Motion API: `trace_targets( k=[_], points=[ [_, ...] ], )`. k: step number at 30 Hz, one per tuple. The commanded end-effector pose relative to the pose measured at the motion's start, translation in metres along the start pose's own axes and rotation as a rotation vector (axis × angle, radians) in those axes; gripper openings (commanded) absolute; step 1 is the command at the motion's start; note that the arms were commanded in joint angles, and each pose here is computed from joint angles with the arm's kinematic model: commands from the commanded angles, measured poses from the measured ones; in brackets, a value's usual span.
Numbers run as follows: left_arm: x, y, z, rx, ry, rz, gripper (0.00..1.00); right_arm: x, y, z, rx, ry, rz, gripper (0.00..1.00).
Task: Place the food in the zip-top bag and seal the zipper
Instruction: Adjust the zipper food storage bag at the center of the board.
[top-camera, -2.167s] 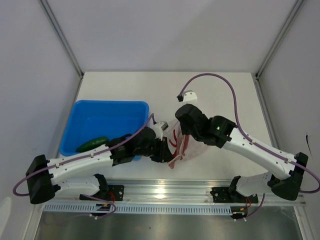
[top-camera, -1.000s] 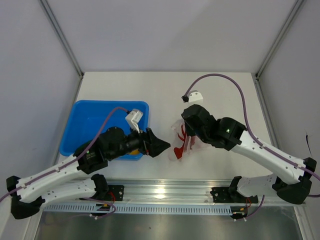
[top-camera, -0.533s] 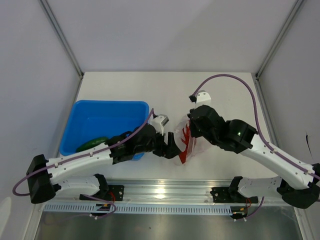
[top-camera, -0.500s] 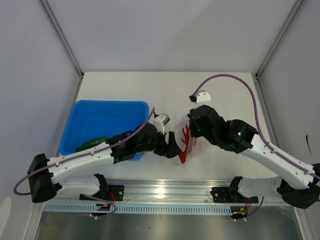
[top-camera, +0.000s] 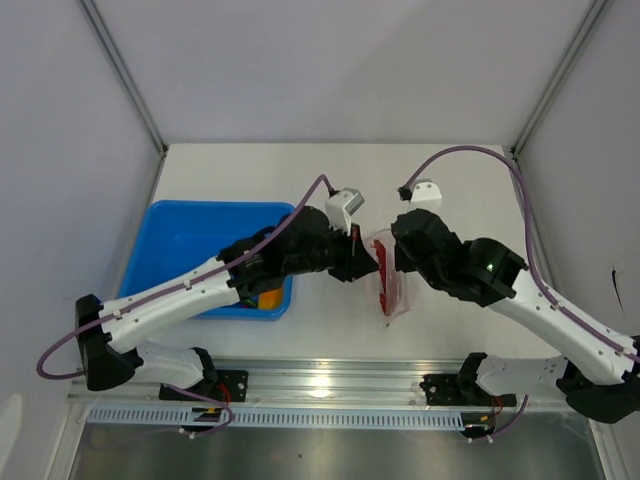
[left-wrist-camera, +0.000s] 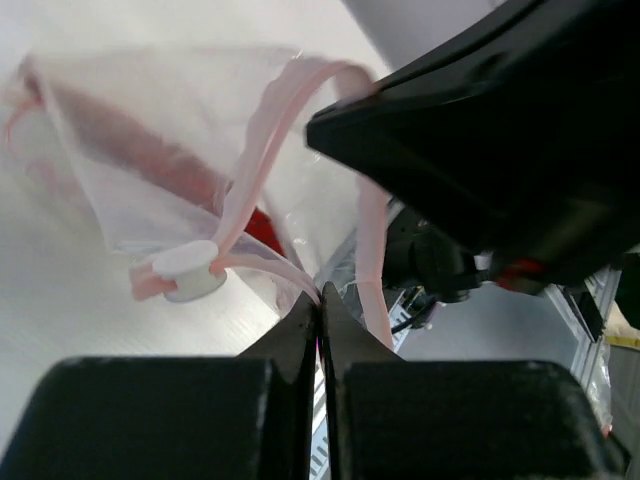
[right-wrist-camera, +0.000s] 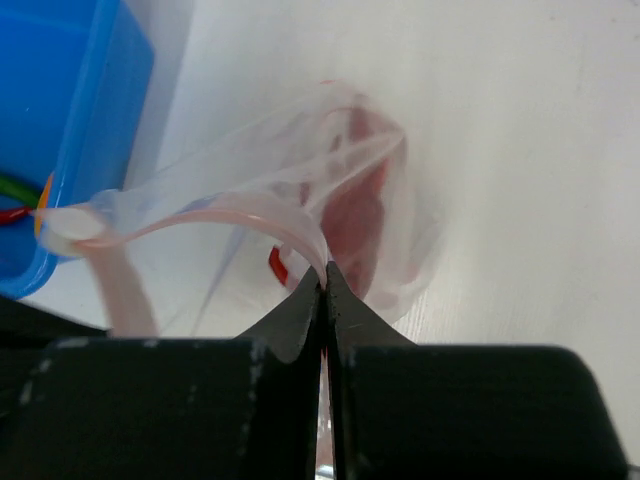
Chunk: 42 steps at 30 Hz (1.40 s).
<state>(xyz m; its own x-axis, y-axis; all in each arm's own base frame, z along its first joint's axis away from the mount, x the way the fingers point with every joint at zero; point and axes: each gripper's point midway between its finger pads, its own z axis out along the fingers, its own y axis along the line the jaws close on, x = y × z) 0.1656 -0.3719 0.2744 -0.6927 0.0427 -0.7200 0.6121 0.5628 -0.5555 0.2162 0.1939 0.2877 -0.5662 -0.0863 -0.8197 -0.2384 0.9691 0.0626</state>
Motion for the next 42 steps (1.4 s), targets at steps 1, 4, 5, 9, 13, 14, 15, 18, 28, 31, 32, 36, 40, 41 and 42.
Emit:
trace_targets(
  k=[1,4,5,9,13,14,15,18,28,31,32,36,40,41,42],
  points=[
    [-0.051,-0.044,-0.018,0.118,-0.094,0.078,0.01,-0.021,-0.024,-0.02,0.054,-0.078,0.085,0.0],
    [-0.074,-0.066,-0.03,0.178,-0.143,0.095,0.01,-0.036,-0.035,-0.038,0.061,-0.136,0.122,0.0],
    [-0.08,-0.072,-0.036,0.195,-0.16,0.098,0.01,-0.041,-0.038,-0.043,0.059,-0.154,0.135,0.0],
    [-0.088,-0.067,-0.036,0.174,-0.167,0.094,0.01,-0.058,-0.051,-0.068,0.024,-0.25,0.186,0.0],
    [-0.073,-0.042,-0.014,0.159,-0.023,0.006,0.01,-0.053,-0.056,-0.06,0.055,-0.22,0.163,0.0],
    [-0.068,-0.04,-0.012,0.169,-0.003,-0.008,0.01,-0.043,-0.056,-0.049,0.078,-0.182,0.143,0.0],
    [-0.066,-0.04,-0.01,0.176,0.001,-0.01,0.0,-0.037,-0.056,-0.044,0.079,-0.16,0.137,0.0],
    [-0.062,-0.045,-0.01,0.223,0.013,-0.02,0.01,-0.007,-0.053,-0.015,0.101,-0.049,0.112,0.0],
    [-0.091,-0.06,-0.018,0.297,0.025,-0.007,0.01,0.006,-0.057,-0.002,0.101,0.036,0.136,0.06],
    [-0.1,-0.064,-0.019,0.325,0.029,-0.009,0.01,0.002,-0.053,-0.007,0.065,0.032,0.147,0.13],
    [-0.104,-0.069,-0.022,0.341,0.033,-0.006,0.0,0.001,-0.052,-0.008,0.056,0.027,0.149,0.17],
    [-0.11,-0.07,-0.023,0.356,0.029,-0.025,0.01,0.001,-0.048,-0.013,0.018,0.02,0.16,0.45],
    [-0.124,-0.075,-0.017,0.358,0.034,-0.037,0.0,-0.001,-0.041,-0.02,-0.045,0.006,0.181,0.53],
    [-0.123,-0.073,-0.012,0.348,0.051,-0.043,0.0,0.001,-0.038,-0.019,-0.059,0.017,0.186,0.53],
    [-0.125,-0.076,-0.012,0.355,0.065,-0.042,0.01,0.002,-0.038,-0.019,-0.061,0.022,0.193,0.53]
  ],
)
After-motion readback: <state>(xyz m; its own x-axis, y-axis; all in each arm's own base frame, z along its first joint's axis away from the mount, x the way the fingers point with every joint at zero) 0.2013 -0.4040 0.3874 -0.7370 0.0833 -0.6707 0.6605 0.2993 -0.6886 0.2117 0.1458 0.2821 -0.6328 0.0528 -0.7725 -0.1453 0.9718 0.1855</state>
